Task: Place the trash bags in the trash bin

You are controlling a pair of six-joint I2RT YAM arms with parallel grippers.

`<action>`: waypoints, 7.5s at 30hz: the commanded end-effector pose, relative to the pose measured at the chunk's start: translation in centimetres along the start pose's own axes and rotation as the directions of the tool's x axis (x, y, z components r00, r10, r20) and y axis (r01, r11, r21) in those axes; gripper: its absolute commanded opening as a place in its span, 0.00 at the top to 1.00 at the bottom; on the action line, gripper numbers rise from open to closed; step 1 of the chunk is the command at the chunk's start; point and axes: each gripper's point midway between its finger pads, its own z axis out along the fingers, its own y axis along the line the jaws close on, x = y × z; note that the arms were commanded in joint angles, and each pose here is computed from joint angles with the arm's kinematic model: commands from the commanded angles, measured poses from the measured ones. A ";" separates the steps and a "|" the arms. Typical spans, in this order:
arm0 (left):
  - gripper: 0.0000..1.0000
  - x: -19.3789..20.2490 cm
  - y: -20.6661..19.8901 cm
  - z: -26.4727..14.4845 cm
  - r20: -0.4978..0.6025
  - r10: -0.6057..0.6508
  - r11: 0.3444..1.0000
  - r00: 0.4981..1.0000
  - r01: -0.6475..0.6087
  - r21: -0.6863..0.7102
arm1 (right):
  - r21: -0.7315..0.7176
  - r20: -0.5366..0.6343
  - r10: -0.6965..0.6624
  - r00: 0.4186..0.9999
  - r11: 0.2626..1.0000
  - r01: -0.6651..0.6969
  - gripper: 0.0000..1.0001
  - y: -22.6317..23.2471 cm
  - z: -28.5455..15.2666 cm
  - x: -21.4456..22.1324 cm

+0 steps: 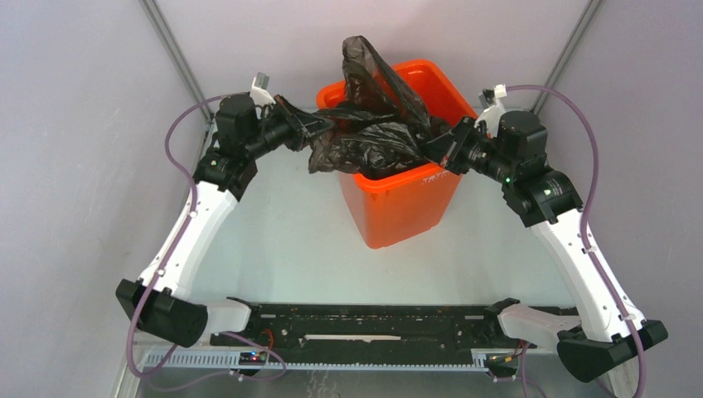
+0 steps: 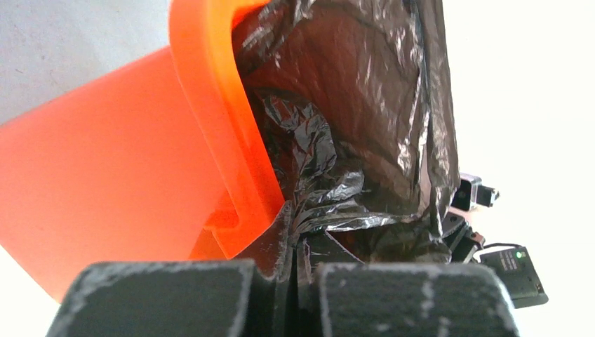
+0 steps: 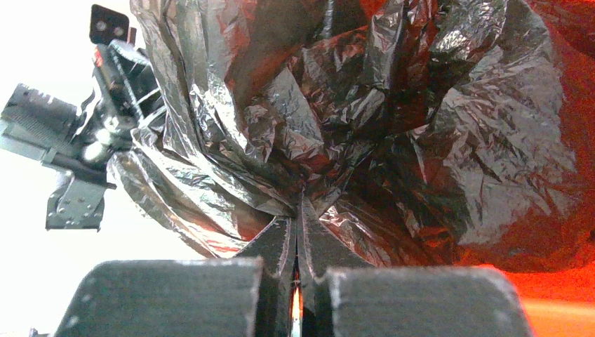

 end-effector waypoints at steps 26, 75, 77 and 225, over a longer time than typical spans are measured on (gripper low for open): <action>1.00 -7.0 -6.0 5.6 0.044 0.058 0.992 0.997 -0.063 0.110 | 0.059 -0.002 -0.021 1.000 0.998 0.021 1.00 -1.6 -3.9 -5.9; 0.81 6.9 -4.9 -7.9 0.049 0.007 0.986 0.999 -0.015 0.165 | 0.003 0.044 0.275 0.960 0.961 -0.275 0.34 -1.9 -7.7 -4.3; 0.87 7.1 -5.0 -8.0 0.034 0.008 0.985 0.999 -0.014 0.171 | -0.017 0.056 0.291 0.955 0.957 -0.291 0.34 -1.3 -7.9 -4.6; 0.94 12.3 -4.7 -8.4 -0.378 -0.036 0.983 0.925 0.100 0.151 | 0.525 0.293 0.014 0.956 0.834 -0.173 1.00 -14.4 -11.7 -12.0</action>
